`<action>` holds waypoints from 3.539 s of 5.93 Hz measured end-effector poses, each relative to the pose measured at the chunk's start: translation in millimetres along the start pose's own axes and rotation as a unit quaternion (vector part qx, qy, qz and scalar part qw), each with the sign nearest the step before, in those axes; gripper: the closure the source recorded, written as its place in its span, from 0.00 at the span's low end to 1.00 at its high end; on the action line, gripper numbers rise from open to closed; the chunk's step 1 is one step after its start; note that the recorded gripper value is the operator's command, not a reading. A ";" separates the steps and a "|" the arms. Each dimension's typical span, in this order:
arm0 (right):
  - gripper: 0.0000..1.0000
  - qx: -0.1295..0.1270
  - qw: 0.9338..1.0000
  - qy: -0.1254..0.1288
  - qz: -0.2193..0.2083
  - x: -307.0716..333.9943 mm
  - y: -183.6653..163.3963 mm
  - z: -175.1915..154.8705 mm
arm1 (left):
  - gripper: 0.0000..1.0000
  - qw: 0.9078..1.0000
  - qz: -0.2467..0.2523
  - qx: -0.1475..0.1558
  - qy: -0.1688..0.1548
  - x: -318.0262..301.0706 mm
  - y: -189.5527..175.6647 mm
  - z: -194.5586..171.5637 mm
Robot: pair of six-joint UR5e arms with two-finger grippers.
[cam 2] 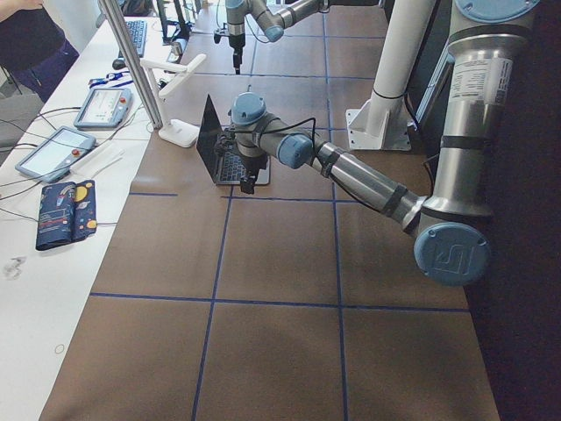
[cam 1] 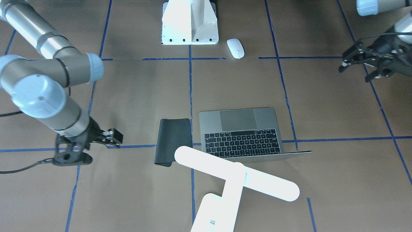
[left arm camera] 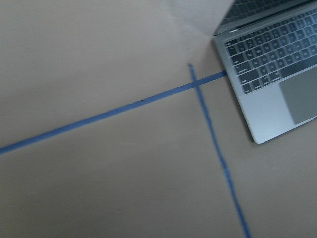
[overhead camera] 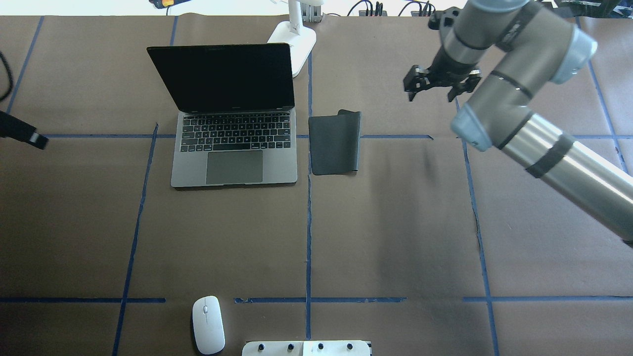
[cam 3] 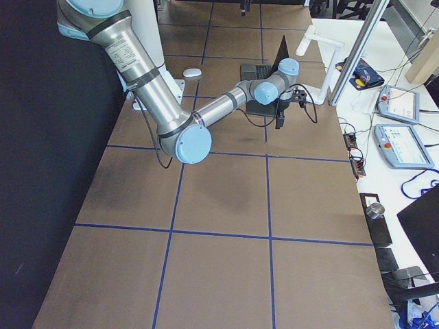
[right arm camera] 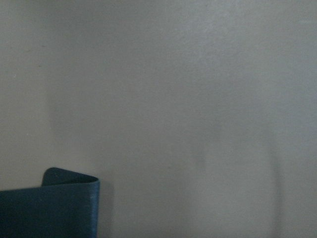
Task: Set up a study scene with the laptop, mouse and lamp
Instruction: 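Release the mouse pad and withdraw the right gripper, then lower the left gripper onto the white mouse and grasp it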
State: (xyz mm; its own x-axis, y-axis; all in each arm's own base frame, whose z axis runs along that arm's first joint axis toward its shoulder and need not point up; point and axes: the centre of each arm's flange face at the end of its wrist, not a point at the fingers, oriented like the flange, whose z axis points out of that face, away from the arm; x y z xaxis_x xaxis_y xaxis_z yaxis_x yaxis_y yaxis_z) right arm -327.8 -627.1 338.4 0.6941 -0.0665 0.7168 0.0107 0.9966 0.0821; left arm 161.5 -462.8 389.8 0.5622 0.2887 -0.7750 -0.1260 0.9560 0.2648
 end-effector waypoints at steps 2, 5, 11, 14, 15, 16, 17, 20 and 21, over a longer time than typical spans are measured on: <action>0.00 -0.010 0.995 0.033 -0.092 113.7 46.5 -63.8 | 0.00 0.999 -0.039 0.019 -0.012 98.1 28.9 64.0; 0.00 -0.027 0.986 0.030 -0.160 299.7 136.7 -112.6 | 0.00 0.994 -0.108 0.026 -0.023 214.8 108.3 134.6; 0.00 -0.043 0.987 0.029 -0.153 453.6 238.1 -121.1 | 0.00 0.958 -0.273 -0.006 -0.085 324.6 207.5 202.9; 0.00 -0.042 0.988 0.028 -0.145 453.7 238.8 -120.9 | 0.00 0.958 -0.267 -0.015 -0.098 335.3 215.0 231.0; 0.00 -0.042 0.988 0.028 -0.144 453.7 239.1 -120.9 | 0.01 0.959 -0.266 -0.015 -0.099 341.3 213.1 238.3; 0.00 -0.042 0.988 0.028 -0.144 453.9 239.3 -120.8 | 0.33 0.959 -0.265 -0.016 -0.101 343.4 212.5 243.3; 0.00 -0.042 0.988 0.028 -0.144 454.0 239.4 -120.7 | 0.70 0.959 -0.263 -0.016 -0.104 343.0 213.0 246.5; 0.00 -0.043 0.988 0.028 -0.144 454.0 239.7 -120.6 | 0.95 0.965 -0.243 -0.017 -0.096 344.9 207.6 238.0; 0.00 -0.044 0.988 0.027 -0.143 455.4 240.1 -119.3 | 0.95 0.971 -0.224 -0.011 -0.083 349.1 192.8 225.6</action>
State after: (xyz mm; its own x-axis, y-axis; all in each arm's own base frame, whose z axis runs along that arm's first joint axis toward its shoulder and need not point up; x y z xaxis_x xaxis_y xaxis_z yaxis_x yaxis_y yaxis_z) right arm 76.7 -412.2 602.0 0.6917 -0.3455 0.6342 0.2727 0.9381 0.2136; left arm 517.8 -189.2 299.7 0.6887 -0.1669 -0.7056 0.1455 0.9852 -0.0910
